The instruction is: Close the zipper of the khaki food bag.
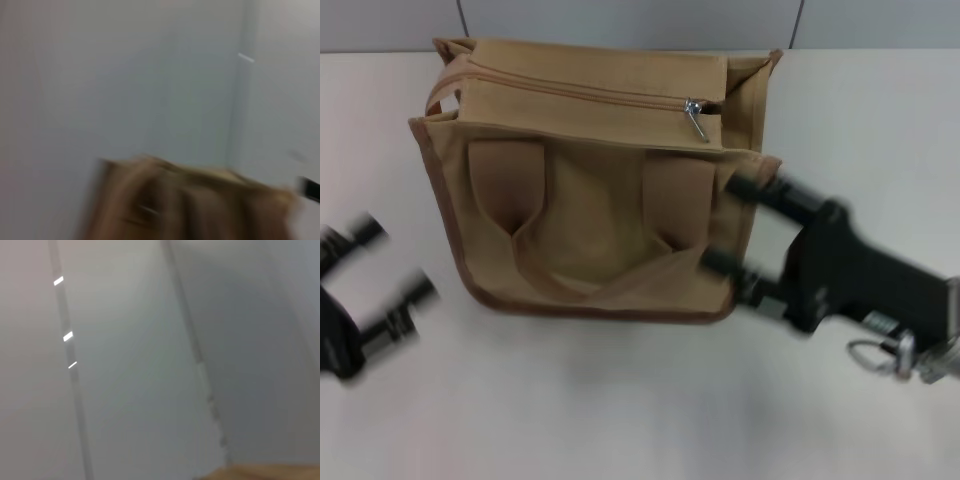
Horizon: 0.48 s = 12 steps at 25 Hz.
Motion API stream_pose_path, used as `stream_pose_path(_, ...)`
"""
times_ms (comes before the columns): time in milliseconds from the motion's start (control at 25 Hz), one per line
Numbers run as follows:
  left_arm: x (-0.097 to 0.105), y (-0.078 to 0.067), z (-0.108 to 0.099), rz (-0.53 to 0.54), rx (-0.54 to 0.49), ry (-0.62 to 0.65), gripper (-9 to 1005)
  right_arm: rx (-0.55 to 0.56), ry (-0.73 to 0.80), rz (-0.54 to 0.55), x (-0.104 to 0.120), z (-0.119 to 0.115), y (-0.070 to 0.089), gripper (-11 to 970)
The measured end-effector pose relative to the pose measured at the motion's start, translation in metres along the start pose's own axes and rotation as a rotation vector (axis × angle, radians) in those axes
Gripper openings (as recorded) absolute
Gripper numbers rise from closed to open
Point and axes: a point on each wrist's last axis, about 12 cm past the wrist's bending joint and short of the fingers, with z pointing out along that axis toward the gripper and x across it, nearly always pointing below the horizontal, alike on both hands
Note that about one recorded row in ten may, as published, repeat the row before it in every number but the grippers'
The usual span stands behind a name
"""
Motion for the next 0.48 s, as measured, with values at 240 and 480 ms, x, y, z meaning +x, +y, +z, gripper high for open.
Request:
stream_pose_path(240,0.005,-0.009,0.024,0.014,0.312,0.152,808,-0.206,0.178,-0.071,0.016,0.014,0.009,750)
stream_pose_path(480,0.009,-0.011,0.044,0.017,0.414,0.203,808,-0.199,0.262,-0.052,0.028,0.014,0.01,749)
